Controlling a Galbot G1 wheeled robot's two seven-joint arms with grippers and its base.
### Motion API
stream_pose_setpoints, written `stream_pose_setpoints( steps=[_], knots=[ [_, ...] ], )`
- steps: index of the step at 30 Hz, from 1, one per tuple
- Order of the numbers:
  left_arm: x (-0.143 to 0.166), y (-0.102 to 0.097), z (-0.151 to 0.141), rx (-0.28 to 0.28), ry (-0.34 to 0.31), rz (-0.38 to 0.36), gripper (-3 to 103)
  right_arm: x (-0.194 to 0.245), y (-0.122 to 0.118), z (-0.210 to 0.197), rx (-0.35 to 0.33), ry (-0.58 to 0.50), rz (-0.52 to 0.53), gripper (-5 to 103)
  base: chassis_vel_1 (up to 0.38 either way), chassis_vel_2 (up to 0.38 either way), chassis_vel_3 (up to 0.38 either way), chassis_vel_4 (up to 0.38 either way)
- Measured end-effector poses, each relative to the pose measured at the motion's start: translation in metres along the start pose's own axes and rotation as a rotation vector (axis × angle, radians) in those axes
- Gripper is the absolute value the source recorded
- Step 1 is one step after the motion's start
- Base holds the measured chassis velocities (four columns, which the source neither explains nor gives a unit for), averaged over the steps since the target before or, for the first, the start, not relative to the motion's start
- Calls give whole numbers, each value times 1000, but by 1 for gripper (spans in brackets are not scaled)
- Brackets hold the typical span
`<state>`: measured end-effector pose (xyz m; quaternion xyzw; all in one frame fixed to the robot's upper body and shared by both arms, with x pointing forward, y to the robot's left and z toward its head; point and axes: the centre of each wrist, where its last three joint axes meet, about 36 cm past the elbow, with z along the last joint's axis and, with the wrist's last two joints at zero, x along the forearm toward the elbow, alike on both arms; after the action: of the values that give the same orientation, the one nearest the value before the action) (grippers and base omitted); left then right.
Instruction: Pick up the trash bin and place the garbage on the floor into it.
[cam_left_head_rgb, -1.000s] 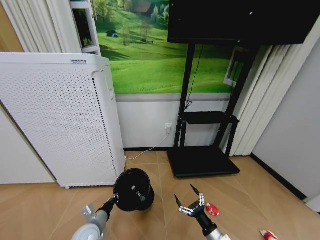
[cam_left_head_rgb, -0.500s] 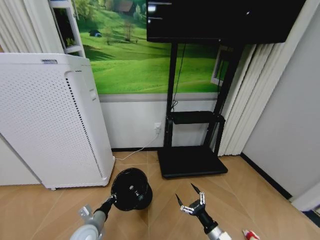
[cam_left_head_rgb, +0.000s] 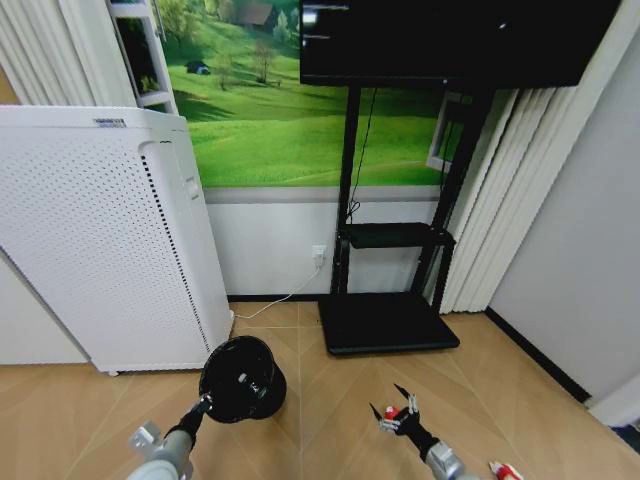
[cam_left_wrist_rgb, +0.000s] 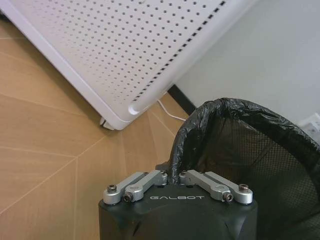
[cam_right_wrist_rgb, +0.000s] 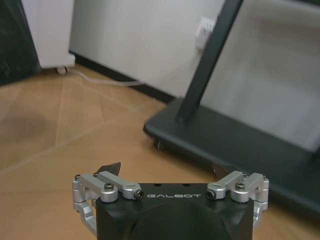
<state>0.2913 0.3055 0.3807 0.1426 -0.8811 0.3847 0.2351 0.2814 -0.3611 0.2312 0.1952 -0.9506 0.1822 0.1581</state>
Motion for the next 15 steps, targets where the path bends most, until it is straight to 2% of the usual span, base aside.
stream_pose_setpoints(
  steps=[3,6,15],
  knots=[
    [3,5,-2,5,6,-53,3,-9,1,15,-15,100,3,100,0,0,0,0],
    [2,5,-4,-4,11,-57,3,-17,0,19,-24,143,3,100,0,0,0,0],
    [5,8,-3,-19,25,-69,3,-55,-12,30,-41,204,-54,100,0,0,0,0]
  ],
)
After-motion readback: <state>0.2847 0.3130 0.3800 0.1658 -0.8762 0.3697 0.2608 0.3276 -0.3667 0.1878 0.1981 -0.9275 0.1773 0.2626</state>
